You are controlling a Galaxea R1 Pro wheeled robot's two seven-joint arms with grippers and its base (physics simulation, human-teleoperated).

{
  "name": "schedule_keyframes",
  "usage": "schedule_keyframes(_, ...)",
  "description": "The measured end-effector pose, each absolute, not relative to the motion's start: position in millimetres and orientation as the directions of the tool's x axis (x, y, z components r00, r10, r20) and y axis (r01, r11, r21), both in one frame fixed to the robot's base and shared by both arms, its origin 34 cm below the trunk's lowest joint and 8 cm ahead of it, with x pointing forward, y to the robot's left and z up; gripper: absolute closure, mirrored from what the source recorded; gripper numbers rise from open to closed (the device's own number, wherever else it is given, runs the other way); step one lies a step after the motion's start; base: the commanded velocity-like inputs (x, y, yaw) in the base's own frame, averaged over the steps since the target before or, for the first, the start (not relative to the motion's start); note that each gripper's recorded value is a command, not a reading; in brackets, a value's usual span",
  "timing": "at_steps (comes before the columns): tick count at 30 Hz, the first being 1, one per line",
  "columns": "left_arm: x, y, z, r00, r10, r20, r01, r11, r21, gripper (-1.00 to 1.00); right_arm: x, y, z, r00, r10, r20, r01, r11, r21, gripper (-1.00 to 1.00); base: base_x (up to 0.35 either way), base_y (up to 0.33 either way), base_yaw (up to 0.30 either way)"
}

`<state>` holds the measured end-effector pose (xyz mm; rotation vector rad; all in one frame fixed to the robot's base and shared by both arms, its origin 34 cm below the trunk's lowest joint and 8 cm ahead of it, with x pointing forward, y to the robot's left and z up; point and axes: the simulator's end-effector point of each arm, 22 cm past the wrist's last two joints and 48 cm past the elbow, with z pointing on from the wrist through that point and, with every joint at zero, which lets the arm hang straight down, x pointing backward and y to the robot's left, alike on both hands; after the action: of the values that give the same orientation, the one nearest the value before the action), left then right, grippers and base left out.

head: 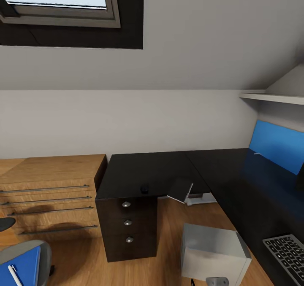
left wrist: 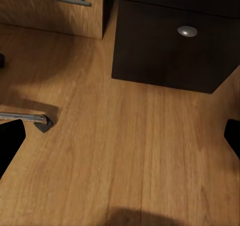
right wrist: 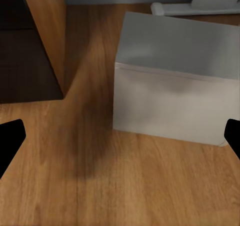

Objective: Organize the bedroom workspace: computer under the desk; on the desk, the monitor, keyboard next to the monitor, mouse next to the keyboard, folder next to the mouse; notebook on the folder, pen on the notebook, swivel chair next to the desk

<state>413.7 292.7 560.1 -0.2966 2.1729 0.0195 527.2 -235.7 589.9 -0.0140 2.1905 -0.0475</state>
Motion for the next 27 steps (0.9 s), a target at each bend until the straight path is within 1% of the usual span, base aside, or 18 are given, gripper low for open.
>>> schedule_keyframes(5, 413, 293, 568, -0.555, -0.205, -0.806, -0.22, 0.971, -0.096, -1.0, 528, -232, 598, -0.579, -0.025, -0.815, 0.006, 0.999, -0.035, -1.0, 0.0, 0.0, 0.009)
schedule_keyframes(9, 413, 293, 574, -0.556, -0.205, -0.806, -0.22, 0.971, -0.096, -1.0, 528, -231, 605, -0.579, -0.023, -0.815, 0.007, 0.999, -0.033, -1.0, 0.0, 0.0, 0.115)
schedule_keyframes(27, 409, 293, 598, -0.565, -0.205, -0.799, -0.221, 0.971, -0.093, -1.0, 524, -232, 628, -0.588, -0.022, -0.808, 0.011, 0.999, -0.035, -1.0, 0.0, 0.0, 0.23)
